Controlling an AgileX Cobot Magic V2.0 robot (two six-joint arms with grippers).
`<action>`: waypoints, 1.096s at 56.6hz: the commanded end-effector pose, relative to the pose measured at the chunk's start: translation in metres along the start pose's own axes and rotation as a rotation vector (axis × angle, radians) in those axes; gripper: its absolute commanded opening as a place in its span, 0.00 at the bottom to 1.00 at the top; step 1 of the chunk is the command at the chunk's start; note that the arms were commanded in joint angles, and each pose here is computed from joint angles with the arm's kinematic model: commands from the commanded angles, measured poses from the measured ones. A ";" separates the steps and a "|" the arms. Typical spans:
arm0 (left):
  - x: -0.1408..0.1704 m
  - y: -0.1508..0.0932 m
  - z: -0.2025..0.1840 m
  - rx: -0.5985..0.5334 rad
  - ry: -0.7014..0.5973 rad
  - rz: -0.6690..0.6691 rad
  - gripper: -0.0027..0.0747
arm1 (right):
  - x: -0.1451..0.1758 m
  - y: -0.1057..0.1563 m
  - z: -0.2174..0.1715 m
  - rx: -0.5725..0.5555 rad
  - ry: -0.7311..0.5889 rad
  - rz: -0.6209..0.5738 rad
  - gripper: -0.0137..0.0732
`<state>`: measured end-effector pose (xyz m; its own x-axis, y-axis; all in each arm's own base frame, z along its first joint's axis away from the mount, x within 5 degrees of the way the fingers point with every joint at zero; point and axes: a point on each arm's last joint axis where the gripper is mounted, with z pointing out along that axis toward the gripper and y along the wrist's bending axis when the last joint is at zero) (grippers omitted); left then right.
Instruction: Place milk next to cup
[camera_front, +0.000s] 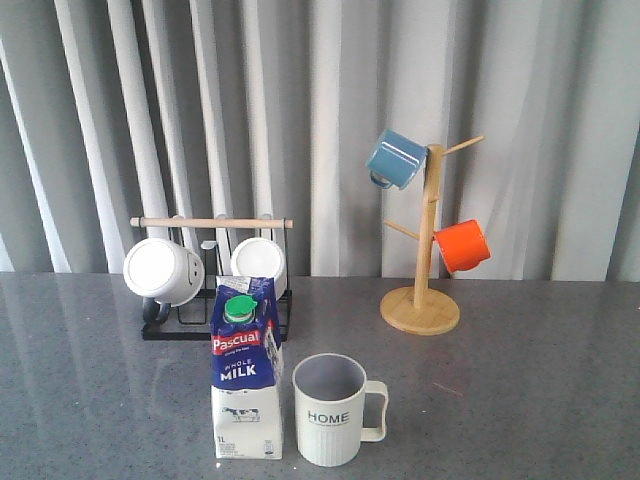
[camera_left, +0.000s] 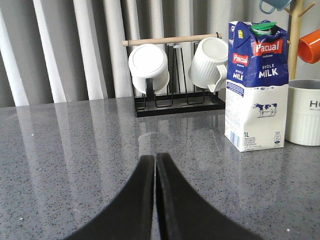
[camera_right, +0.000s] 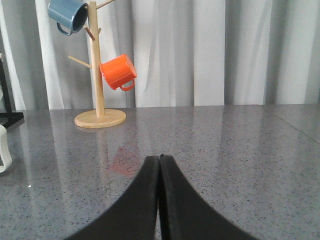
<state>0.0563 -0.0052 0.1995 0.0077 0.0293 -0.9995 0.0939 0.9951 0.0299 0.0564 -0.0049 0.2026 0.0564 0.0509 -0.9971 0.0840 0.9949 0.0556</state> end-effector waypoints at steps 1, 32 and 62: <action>-0.014 0.000 -0.002 0.007 -0.104 -0.012 0.03 | -0.004 0.000 -0.001 0.002 -0.073 -0.011 0.15; -0.014 0.000 -0.002 0.007 -0.104 -0.012 0.03 | -0.004 0.000 -0.001 -0.003 -0.072 -0.023 0.15; -0.014 0.000 -0.002 0.007 -0.104 -0.012 0.03 | -0.004 0.000 -0.001 -0.002 -0.070 -0.021 0.15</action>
<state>0.0563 -0.0052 0.1995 0.0077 0.0293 -0.9995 0.0939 0.9951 0.0299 0.0564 -0.0051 0.2026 0.0558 0.0411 -0.9976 0.0869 0.9952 0.0459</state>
